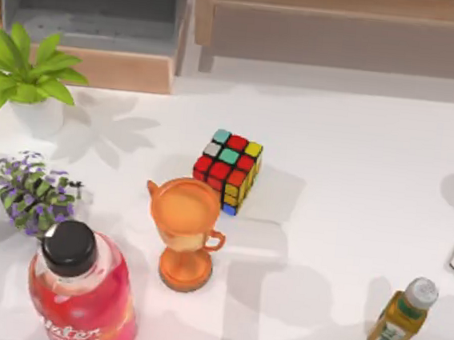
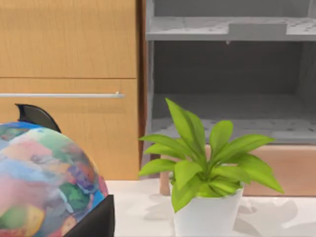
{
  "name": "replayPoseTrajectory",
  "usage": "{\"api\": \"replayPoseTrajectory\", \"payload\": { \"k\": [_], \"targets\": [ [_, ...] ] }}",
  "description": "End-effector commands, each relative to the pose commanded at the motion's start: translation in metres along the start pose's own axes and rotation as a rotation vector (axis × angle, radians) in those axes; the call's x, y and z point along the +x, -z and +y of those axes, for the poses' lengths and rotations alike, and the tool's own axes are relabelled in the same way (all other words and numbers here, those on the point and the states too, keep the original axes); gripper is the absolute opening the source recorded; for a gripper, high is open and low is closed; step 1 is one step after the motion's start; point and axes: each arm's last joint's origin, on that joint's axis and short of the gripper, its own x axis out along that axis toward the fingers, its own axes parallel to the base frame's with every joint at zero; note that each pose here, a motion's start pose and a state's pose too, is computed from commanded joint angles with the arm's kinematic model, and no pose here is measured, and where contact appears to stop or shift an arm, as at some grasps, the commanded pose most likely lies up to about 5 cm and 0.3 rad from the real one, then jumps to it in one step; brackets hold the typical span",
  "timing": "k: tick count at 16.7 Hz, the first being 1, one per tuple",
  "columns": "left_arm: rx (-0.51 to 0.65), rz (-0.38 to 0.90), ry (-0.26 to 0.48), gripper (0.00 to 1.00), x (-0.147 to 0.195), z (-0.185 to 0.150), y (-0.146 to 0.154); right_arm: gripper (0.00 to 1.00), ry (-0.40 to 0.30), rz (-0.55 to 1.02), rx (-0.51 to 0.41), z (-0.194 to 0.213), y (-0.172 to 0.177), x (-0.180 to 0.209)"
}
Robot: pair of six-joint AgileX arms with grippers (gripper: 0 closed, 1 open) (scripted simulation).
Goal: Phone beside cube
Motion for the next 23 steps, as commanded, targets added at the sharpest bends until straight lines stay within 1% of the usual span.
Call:
{"api": "replayPoseTrajectory", "payload": {
  "k": [5, 12, 16, 23],
  "targets": [
    [0.000, 0.000, 0.000, 1.00, 0.000, 0.000, 0.000, 1.00, 0.000, 0.000, -0.001, 0.001, 0.000, 0.001],
    [0.000, 0.000, 0.000, 1.00, 0.000, 0.000, 0.000, 1.00, 0.000, 0.000, 0.000, 0.000, 0.000, 0.039],
    [0.000, 0.000, 0.000, 1.00, 0.000, 0.000, 0.000, 1.00, 0.000, 0.000, 0.000, 0.000, 0.000, 0.040],
    [0.000, 0.000, 0.000, 1.00, 0.000, 0.000, 0.000, 0.47, 0.000, 0.000, 0.000, 0.000, 0.000, 0.040]
  ]
}}
